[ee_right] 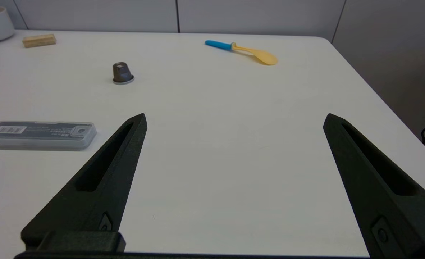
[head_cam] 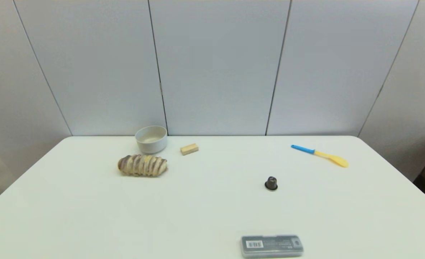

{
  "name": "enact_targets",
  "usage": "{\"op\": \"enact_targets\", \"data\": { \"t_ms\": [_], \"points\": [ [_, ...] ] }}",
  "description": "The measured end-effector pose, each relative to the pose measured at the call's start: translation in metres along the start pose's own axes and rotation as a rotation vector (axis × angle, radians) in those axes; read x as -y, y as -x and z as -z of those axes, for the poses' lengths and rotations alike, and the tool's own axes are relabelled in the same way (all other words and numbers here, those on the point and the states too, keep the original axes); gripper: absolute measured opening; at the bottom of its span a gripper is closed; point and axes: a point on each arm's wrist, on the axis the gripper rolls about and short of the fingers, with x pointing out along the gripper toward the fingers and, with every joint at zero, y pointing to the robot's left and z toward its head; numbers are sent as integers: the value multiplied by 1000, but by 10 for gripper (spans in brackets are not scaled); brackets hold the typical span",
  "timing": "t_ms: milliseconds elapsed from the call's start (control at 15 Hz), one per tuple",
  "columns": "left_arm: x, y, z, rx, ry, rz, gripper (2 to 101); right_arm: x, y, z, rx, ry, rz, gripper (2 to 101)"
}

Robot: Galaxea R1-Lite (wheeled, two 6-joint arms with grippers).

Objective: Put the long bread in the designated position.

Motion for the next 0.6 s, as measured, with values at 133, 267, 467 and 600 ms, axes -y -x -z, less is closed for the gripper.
{"op": "enact_targets", "data": {
  "t_ms": [133, 267, 467, 600],
  "points": [
    [0, 0, 0, 0, 0, 0, 978, 0, 0, 0, 0, 0, 0, 973],
    [0, 0, 0, 0, 0, 0, 978, 0, 0, 0, 0, 0, 0, 973],
    [0, 0, 0, 0, 0, 0, 978, 0, 0, 0, 0, 0, 0, 973],
    [0, 0, 0, 0, 0, 0, 978, 0, 0, 0, 0, 0, 0, 973]
  ]
}}
